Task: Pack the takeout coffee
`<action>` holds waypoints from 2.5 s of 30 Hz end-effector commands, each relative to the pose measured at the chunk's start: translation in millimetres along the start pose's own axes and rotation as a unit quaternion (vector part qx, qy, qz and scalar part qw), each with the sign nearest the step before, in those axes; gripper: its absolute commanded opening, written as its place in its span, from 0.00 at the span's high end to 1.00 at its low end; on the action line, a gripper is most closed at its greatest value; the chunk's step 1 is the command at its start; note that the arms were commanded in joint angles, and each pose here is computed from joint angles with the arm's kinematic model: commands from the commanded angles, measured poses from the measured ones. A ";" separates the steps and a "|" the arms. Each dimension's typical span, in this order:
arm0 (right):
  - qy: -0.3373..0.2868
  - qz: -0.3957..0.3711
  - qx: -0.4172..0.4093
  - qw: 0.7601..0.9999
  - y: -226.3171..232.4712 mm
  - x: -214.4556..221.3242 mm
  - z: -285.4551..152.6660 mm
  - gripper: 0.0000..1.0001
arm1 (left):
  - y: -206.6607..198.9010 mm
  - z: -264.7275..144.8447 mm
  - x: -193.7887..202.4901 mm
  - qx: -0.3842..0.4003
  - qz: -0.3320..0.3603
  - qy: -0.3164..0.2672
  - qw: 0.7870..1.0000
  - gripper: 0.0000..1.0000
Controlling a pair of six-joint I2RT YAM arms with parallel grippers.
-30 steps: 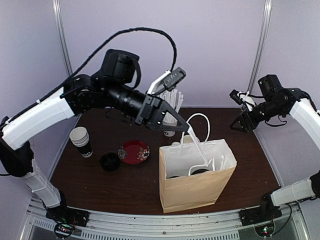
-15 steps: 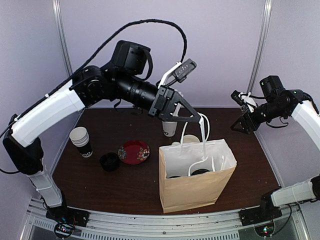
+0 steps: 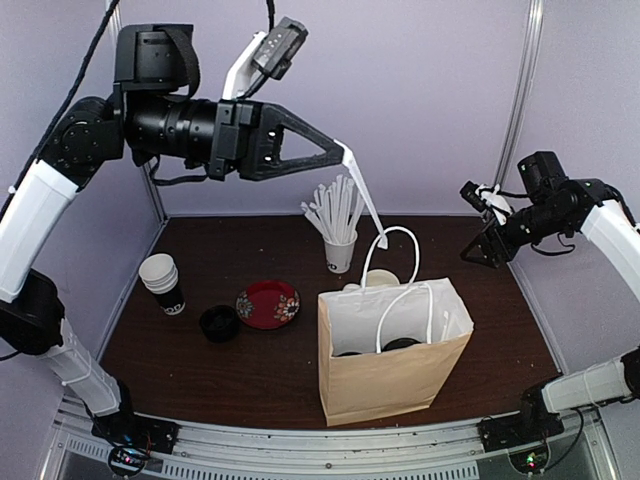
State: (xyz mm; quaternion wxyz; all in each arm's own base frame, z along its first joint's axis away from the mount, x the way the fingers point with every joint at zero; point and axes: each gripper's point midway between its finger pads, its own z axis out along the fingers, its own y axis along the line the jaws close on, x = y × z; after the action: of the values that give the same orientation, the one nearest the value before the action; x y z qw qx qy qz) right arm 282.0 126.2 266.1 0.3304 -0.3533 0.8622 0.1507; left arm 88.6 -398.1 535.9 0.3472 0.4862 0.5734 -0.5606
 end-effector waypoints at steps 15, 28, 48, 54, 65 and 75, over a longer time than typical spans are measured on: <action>-0.008 -0.001 0.003 1.000 0.4 4.9 0.7 0.30 | 37.4 72.4 19.4 0.042 -0.038 0.027 0.998 1.00; -0.007 0.000 -0.002 1.000 -0.2 1.8 2.6 0.30 | 7.5 15.8 -13.5 0.001 -0.006 -0.014 1.000 1.00; -0.003 0.001 -0.004 1.000 -0.5 6.3 7.3 0.29 | 24.4 90.5 7.6 0.124 -0.101 0.011 0.987 1.00; -0.003 0.001 -0.006 1.000 -0.8 5.9 9.3 0.30 | 32.2 99.2 17.7 0.121 -0.118 0.024 0.985 1.00; 0.001 0.001 -0.007 1.000 -3.2 4.9 12.3 0.29 | -7.0 45.0 -12.8 0.100 -0.064 -0.014 0.993 1.00; 0.003 0.002 -0.011 1.000 -3.3 3.0 12.8 0.29 | -14.6 66.8 -6.6 0.135 -0.073 -0.006 0.988 1.00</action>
State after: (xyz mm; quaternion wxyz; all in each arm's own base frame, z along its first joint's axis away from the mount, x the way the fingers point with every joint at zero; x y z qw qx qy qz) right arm 285.8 127.7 247.3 0.3133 -0.3524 0.8678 0.1569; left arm 65.0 -444.8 546.7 0.2495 0.4783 0.5305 -0.6538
